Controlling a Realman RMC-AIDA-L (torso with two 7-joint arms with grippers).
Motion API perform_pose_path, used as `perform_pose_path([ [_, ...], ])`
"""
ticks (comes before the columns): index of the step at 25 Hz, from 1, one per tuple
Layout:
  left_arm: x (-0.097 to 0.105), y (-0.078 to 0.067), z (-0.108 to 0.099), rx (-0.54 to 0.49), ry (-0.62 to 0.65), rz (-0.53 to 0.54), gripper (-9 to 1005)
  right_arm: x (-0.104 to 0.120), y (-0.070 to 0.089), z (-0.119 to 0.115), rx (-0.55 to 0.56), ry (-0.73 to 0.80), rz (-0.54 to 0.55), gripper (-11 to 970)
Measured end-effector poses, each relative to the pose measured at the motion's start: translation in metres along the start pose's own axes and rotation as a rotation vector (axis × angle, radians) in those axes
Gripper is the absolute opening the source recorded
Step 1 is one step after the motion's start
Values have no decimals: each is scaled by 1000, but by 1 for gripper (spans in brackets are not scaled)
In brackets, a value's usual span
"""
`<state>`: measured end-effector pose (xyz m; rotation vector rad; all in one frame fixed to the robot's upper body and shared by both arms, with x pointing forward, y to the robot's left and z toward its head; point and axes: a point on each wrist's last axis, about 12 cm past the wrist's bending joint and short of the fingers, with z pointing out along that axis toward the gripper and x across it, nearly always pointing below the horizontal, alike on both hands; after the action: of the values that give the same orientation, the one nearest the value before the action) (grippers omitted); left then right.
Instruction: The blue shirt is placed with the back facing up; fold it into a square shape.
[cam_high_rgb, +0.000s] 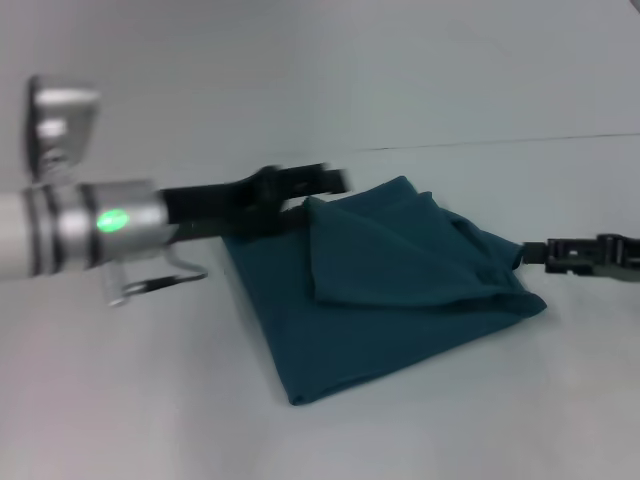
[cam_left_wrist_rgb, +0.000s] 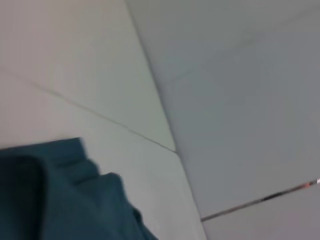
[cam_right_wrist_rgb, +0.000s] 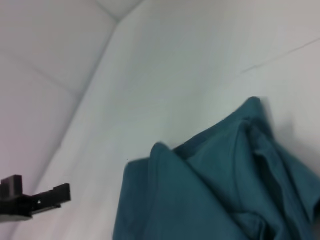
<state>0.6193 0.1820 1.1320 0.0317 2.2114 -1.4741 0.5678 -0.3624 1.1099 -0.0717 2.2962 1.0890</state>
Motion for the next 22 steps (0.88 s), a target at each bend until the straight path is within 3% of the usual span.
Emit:
perform_pose_path([
  [5,10,23,-45,12,-53,-89,787,-38,29,15,36,114,-132,660],
  [10,23,38,-84,21,-121,-132,788,-66,66,51,99,255,-246,658],
  [16,32,48,-111,16,-168,-163,788,-74,104,98,142,384,-421,655],
  [22,34,50,-118,21,-187,-168,787,-66,126,135,215,474,-594,653],
])
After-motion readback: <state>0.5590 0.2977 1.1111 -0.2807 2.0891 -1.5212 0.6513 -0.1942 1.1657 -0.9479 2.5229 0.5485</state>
